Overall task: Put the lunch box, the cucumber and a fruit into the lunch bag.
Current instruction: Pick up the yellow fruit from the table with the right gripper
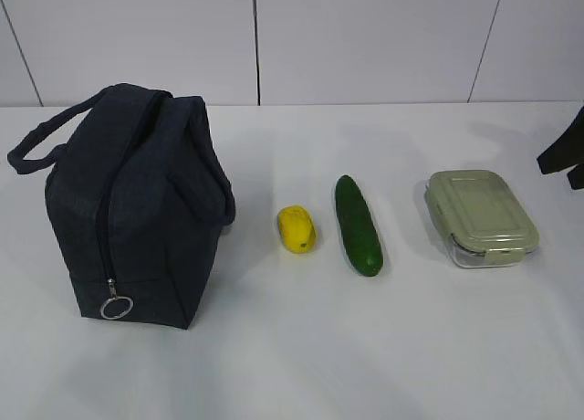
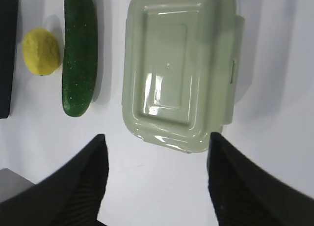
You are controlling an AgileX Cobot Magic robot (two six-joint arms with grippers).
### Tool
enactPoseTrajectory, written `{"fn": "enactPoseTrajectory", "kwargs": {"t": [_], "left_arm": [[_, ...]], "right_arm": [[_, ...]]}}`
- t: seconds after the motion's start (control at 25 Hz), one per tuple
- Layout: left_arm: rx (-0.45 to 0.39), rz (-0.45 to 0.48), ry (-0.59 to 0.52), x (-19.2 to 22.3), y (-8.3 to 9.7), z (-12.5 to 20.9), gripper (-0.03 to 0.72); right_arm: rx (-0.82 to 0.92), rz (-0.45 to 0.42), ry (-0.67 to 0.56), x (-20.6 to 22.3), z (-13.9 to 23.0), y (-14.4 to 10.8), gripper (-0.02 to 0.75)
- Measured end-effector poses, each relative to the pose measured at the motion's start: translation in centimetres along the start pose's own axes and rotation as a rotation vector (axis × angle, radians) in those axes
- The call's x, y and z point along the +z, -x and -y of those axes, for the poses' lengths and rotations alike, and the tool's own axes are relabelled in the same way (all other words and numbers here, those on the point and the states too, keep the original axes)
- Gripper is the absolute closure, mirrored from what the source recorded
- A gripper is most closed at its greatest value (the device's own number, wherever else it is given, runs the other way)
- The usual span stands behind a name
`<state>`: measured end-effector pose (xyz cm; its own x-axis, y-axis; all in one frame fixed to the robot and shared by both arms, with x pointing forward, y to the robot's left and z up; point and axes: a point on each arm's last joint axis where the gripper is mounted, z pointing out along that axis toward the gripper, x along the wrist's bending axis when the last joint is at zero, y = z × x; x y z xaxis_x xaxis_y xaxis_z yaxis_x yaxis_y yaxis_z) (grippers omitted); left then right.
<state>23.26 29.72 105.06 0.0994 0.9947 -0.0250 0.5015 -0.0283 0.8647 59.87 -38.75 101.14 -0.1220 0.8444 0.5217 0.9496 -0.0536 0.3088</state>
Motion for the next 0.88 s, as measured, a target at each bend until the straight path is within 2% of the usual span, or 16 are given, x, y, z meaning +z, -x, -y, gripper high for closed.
{"fn": "enactPoseTrajectory", "kwargs": {"t": [0.16,0.48,0.88], "left_arm": [[0.000,0.000,0.000,0.0,0.0,0.0,0.450],[0.000,0.000,0.000,0.0,0.0,0.0,0.450],[0.000,0.000,0.000,0.0,0.0,0.0,0.450]], "right_arm": [[0.000,0.004,0.005,0.0,0.0,0.0,0.254],[0.002,0.022,0.020,0.5,-0.6,0.8,0.150],[0.051,-0.040,-0.044,5.0,-2.7,4.9,0.146]]}}
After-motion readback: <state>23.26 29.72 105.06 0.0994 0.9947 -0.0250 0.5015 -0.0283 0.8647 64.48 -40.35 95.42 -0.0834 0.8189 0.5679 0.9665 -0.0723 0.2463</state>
